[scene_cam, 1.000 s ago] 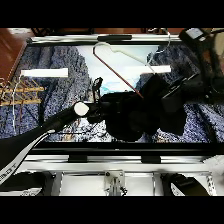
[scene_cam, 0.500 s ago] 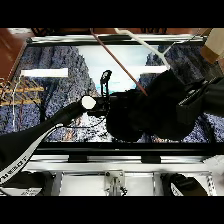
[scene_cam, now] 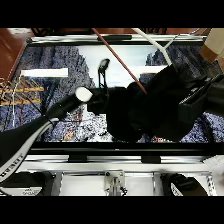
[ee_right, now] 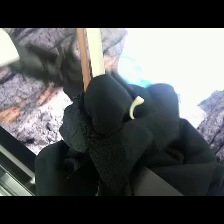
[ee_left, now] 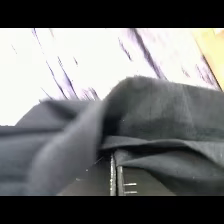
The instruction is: Fold the shirts.
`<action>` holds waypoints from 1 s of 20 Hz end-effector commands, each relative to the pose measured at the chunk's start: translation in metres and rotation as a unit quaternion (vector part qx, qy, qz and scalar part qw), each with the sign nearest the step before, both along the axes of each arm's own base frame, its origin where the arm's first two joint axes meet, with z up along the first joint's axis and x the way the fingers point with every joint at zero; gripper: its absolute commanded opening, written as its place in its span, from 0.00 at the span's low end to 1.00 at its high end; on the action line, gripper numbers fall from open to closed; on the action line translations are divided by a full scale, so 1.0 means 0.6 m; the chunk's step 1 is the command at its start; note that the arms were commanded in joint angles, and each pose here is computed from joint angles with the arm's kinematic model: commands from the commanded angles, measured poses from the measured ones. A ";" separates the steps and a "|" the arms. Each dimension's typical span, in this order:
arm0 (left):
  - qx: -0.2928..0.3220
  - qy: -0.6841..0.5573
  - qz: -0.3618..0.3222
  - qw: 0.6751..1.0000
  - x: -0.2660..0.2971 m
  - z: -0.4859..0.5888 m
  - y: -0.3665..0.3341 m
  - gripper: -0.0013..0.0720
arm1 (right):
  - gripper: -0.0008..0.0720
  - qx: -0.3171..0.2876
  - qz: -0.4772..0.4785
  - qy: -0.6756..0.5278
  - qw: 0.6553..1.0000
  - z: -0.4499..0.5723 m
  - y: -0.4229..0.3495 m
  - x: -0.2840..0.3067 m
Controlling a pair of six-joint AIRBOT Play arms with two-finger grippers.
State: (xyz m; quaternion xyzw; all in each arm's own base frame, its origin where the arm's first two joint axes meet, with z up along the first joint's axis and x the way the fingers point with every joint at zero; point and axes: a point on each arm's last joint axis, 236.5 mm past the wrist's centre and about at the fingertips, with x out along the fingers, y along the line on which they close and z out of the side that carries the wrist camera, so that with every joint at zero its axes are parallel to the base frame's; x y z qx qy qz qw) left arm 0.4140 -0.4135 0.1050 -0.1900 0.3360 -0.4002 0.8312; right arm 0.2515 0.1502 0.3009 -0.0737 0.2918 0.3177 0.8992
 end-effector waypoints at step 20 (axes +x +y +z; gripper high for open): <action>-0.044 -0.157 0.103 0.981 0.121 0.331 0.298 0.09 | 0.14 -0.057 0.033 0.107 0.992 -0.079 -0.007 -0.036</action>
